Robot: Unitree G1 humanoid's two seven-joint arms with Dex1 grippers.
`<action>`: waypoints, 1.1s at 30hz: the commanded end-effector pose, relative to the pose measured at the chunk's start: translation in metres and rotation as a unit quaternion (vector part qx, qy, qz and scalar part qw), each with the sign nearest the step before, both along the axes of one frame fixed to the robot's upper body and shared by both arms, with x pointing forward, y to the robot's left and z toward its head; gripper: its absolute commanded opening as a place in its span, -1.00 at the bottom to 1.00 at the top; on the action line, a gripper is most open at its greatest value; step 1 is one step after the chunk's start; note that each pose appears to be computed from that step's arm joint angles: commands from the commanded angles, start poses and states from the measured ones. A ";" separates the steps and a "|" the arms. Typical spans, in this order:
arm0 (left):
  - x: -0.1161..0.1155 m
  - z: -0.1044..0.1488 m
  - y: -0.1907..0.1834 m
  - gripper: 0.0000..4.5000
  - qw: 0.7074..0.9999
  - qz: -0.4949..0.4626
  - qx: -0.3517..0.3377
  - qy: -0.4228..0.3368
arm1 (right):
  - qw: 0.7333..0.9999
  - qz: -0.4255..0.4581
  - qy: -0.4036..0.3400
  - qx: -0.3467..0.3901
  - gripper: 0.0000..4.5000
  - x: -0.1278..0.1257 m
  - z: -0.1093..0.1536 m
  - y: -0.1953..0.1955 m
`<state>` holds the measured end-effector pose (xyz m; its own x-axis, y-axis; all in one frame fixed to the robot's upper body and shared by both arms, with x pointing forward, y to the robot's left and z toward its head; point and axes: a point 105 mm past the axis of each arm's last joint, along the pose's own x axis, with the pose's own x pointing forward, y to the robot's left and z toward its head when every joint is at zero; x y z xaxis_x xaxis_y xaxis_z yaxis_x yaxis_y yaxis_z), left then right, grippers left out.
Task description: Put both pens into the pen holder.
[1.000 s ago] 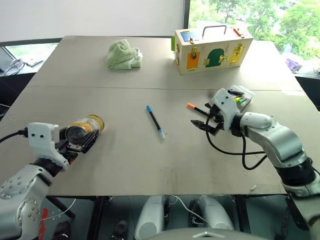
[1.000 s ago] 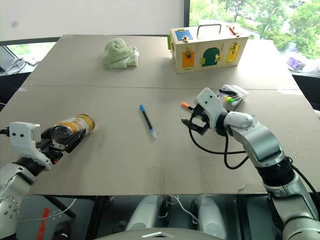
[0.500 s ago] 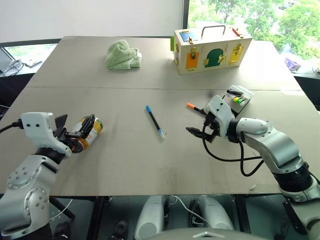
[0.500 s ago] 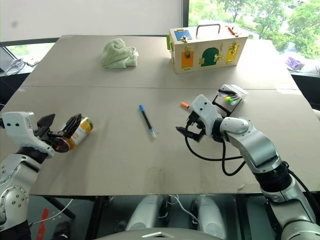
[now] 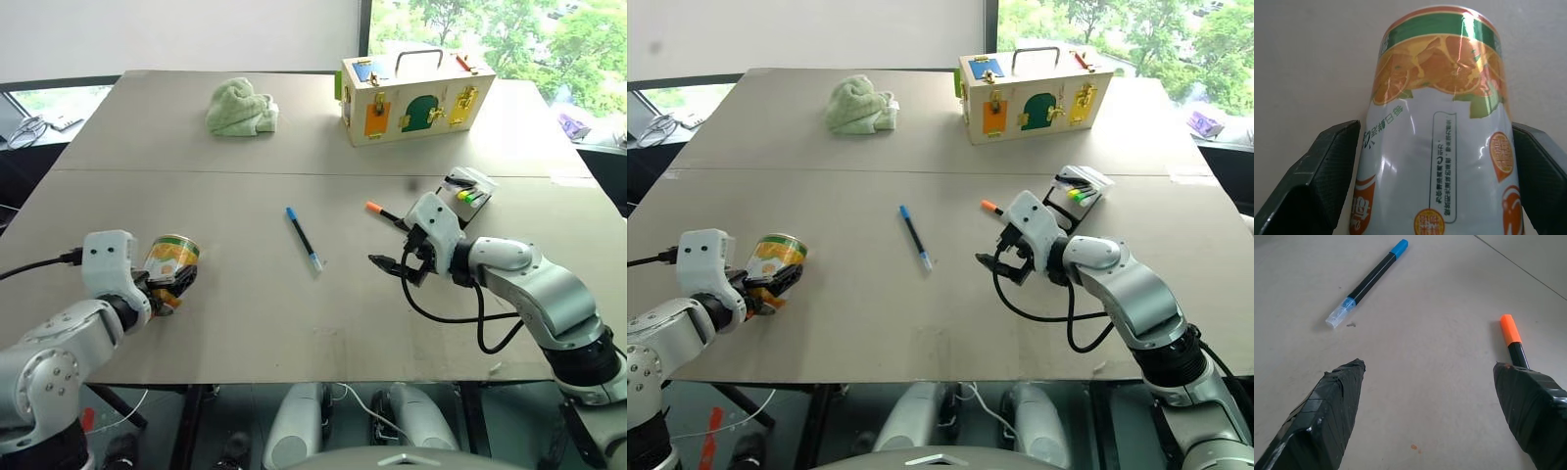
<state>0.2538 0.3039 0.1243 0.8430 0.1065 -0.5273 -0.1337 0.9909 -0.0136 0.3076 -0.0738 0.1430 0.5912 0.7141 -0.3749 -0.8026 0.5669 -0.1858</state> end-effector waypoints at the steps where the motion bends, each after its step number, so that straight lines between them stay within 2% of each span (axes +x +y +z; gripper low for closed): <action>1: 0.003 -0.003 0.010 0.98 1.000 0.021 0.007 0.016 | 1.000 0.007 -0.028 0.012 1.00 -0.004 0.016 0.002; 3: 0.007 -0.003 0.010 0.98 1.000 0.022 0.004 0.007 | 0.999 0.008 -0.029 0.011 1.00 -0.005 0.016 0.002; 4: 0.009 -0.002 0.011 0.76 1.000 0.024 0.004 0.002 | 0.999 0.007 -0.030 0.011 1.00 -0.004 0.016 0.002; 5: 0.010 0.000 0.012 0.72 1.000 0.027 0.007 -0.004 | 0.999 0.006 -0.030 0.011 1.00 -0.004 0.016 0.001; 6: 0.011 0.002 0.015 0.53 0.999 0.031 0.012 -0.012 | 0.999 0.005 -0.030 0.012 1.00 -0.005 0.016 0.001; 7: 0.012 0.008 0.019 0.50 0.999 0.035 0.019 -0.028 | 0.999 0.004 -0.031 0.012 1.00 -0.005 0.016 0.001; 12: 0.021 0.039 0.043 0.50 0.991 0.067 0.055 -0.101 | 0.999 0.002 -0.030 0.015 1.00 -0.005 0.015 0.002; 14: 0.027 0.043 0.051 0.50 0.989 0.078 0.064 -0.104 | 0.999 0.004 -0.031 0.016 1.00 -0.006 0.015 0.003; 19: 0.048 0.041 0.065 0.50 0.991 0.081 0.074 -0.077 | 0.999 0.006 -0.034 0.022 1.00 -0.005 0.017 0.007; 21: 0.068 0.036 0.076 0.50 0.992 0.085 0.065 -0.062 | 0.999 0.010 -0.037 0.027 1.00 -0.004 0.019 0.010; 24: 0.085 0.021 0.085 0.50 0.995 0.062 0.072 -0.033 | 0.999 0.012 -0.042 0.033 1.00 -0.004 0.023 0.013; 26: 0.091 0.024 0.082 0.98 0.996 0.045 0.059 -0.044 | 0.998 0.012 -0.045 0.034 1.00 -0.004 0.024 0.013; 30: 0.091 0.032 0.077 0.98 0.997 0.027 0.048 -0.059 | 0.998 0.005 -0.049 0.035 1.00 -0.005 0.026 0.010; 33: 0.076 0.039 0.072 0.98 0.997 0.022 0.045 -0.066 | 0.998 0.001 -0.050 0.037 1.00 -0.006 0.026 0.008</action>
<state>0.3379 0.3792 0.1421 0.8711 0.1985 -0.4492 -0.1946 0.9793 0.0555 0.3039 -0.0648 0.1550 0.6069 0.7322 -0.3093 -0.7939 0.5773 -0.1911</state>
